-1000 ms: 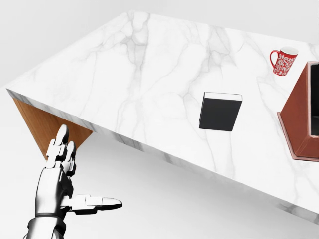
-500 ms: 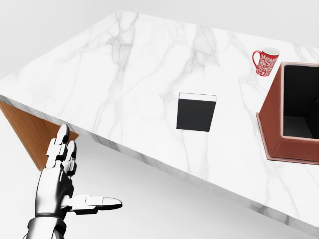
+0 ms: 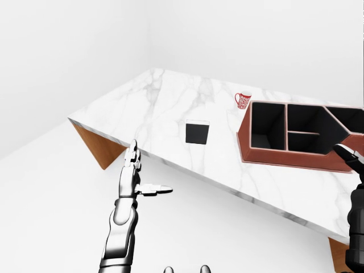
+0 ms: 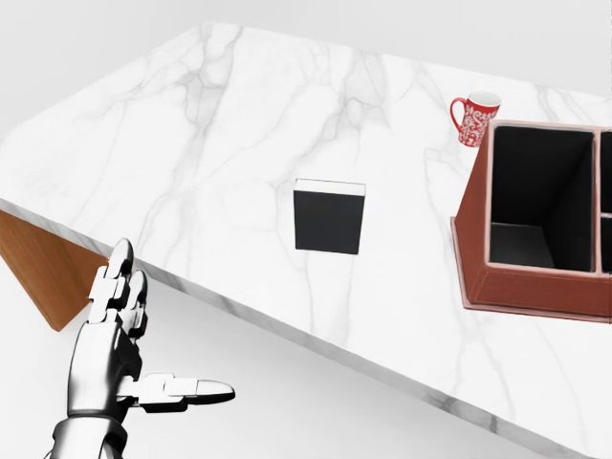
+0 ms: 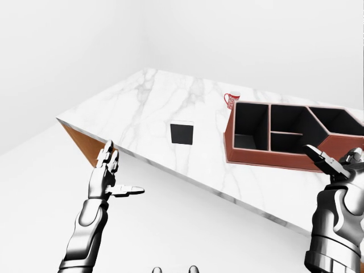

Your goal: Pick up the book and place it in the left compartment of the caddy.

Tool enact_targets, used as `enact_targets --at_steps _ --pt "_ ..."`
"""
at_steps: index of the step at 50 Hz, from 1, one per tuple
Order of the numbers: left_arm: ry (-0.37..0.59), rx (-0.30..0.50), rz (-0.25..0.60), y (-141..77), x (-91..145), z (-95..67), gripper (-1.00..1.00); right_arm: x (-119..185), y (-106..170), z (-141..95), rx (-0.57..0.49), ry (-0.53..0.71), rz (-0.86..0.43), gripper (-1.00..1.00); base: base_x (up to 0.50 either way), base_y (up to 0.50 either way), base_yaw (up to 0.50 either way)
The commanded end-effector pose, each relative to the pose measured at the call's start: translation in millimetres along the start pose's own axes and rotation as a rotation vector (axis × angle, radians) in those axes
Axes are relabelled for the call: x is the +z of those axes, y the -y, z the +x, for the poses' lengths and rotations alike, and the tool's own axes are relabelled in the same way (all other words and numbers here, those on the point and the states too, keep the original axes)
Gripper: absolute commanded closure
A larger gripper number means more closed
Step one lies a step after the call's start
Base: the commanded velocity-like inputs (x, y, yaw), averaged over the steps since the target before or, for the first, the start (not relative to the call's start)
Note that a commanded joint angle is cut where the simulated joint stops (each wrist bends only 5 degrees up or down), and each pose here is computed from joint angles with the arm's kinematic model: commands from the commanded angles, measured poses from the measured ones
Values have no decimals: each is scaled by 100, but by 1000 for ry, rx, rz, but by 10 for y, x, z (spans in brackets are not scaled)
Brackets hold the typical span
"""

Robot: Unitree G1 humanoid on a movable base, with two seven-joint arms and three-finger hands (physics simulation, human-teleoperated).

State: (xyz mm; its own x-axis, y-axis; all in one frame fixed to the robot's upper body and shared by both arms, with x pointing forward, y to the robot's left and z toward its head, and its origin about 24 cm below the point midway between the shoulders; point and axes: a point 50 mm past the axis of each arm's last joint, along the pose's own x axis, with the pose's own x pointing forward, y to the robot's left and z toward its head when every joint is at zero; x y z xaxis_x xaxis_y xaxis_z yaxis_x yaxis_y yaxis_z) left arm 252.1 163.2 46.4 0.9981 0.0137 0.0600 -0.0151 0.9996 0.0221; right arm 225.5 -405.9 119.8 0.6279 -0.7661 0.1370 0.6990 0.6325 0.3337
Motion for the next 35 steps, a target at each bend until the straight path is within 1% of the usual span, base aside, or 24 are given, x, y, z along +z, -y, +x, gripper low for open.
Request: enact_targets --at_steps 1,18,35 --pt "2 0 -1 7 12 -9 -100 -6 3 2 -2 -1 -1 -100 12 -21 0" --pt "5 -1 8 4 16 -22 -100 24 10 -8 -3 1 0 -100 12 -21 0" --pt "-1 -4 2 41 67 -37 -100 43 6 -25 6 2 -3 -100 11 -21 0"
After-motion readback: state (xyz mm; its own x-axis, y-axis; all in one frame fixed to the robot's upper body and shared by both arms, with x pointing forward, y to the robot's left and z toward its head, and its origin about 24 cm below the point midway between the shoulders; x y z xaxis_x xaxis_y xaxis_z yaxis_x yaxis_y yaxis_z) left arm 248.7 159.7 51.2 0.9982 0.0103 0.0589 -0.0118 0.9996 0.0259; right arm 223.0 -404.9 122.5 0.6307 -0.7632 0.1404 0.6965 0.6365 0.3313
